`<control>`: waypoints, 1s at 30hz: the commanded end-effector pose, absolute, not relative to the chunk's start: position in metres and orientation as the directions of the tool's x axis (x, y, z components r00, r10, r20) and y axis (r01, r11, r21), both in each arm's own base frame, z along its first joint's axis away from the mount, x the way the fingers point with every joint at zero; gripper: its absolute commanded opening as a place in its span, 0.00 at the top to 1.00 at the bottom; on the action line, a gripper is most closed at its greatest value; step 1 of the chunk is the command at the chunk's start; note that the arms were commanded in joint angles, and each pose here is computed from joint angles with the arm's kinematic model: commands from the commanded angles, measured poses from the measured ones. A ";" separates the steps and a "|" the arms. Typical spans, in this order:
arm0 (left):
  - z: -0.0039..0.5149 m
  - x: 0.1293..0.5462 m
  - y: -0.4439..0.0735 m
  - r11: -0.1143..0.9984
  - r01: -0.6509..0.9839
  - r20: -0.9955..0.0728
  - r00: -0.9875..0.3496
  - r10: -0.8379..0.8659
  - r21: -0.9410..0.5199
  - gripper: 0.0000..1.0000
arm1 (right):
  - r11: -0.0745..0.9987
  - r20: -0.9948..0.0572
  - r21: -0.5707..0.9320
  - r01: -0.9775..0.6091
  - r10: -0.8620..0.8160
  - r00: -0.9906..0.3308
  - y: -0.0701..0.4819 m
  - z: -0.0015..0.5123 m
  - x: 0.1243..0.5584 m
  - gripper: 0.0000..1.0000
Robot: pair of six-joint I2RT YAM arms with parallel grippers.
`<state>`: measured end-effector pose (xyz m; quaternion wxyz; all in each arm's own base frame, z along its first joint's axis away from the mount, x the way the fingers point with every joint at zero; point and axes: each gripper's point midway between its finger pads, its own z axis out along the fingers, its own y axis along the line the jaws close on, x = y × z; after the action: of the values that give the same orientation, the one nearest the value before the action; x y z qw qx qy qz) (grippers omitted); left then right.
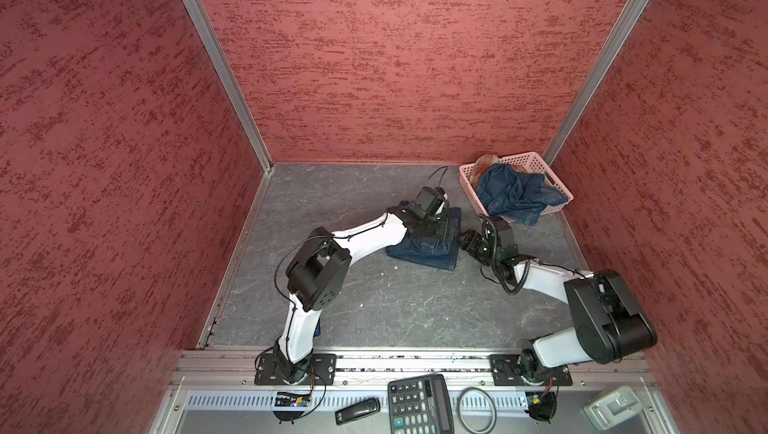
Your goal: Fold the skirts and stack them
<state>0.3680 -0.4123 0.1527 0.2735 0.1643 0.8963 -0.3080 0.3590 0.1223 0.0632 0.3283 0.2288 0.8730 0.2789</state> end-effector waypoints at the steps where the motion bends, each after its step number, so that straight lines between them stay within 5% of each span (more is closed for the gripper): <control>1: 0.219 0.375 -0.407 0.657 0.489 -0.640 -0.769 0.012 -0.574 0.06 | 0.760 -0.488 0.617 0.206 0.575 -0.657 0.115 0.075 0.361 0.31; 15: 0.153 0.410 -0.267 0.861 0.176 -0.524 -0.843 -0.119 -0.478 0.09 | 0.847 -0.589 0.532 0.010 0.379 -0.714 0.168 0.112 0.384 0.40; 30: 0.122 0.408 -0.243 0.889 0.099 -0.470 -0.872 -0.139 -0.448 0.10 | 0.850 -0.493 0.526 0.009 0.314 -0.811 0.225 0.083 0.355 0.54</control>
<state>0.4076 -0.2472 0.1287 0.2567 -0.0063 0.9357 -0.2419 0.3552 0.2230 0.0878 0.3032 0.0670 0.9134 0.2631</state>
